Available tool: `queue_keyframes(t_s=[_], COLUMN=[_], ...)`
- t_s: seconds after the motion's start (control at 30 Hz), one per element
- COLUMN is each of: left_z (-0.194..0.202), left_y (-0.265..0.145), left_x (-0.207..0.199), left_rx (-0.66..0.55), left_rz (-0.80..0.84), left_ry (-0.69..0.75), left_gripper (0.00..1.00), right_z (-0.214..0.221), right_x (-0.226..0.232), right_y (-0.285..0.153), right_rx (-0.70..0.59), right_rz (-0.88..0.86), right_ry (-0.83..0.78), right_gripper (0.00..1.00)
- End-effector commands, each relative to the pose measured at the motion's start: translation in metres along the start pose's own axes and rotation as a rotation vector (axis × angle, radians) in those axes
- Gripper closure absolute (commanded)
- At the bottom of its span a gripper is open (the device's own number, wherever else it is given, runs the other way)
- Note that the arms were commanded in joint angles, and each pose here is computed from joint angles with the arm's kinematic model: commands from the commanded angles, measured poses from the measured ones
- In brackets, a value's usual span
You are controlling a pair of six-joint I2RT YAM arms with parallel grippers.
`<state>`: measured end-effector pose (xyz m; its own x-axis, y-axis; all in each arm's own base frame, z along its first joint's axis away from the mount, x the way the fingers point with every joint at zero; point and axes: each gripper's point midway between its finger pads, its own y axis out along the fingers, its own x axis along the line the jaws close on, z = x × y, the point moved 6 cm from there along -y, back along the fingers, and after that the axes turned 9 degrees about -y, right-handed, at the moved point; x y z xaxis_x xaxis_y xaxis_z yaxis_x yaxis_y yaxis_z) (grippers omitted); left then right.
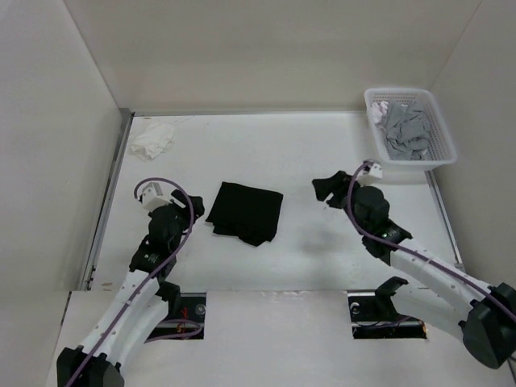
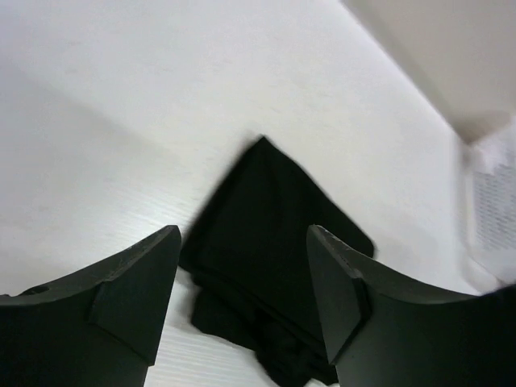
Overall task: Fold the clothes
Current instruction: Fold the tank top
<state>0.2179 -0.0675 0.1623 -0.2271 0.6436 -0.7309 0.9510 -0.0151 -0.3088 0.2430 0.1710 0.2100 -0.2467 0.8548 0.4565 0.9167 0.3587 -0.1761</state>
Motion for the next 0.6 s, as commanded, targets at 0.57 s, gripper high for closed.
queue_keyframes(t_s=[0.57], left_z=[-0.021], left_y=[0.03], left_x=[0.044], left_rx=[-0.03], left_rz=[-0.233], left_ry=[-0.082], left_gripper=[0.36], right_z=[0.022], right_x=[-0.075], right_y=[0.022], right_rx=[-0.056], right_rz=[0.244], right_ry=[0.058], right_gripper=[0.27])
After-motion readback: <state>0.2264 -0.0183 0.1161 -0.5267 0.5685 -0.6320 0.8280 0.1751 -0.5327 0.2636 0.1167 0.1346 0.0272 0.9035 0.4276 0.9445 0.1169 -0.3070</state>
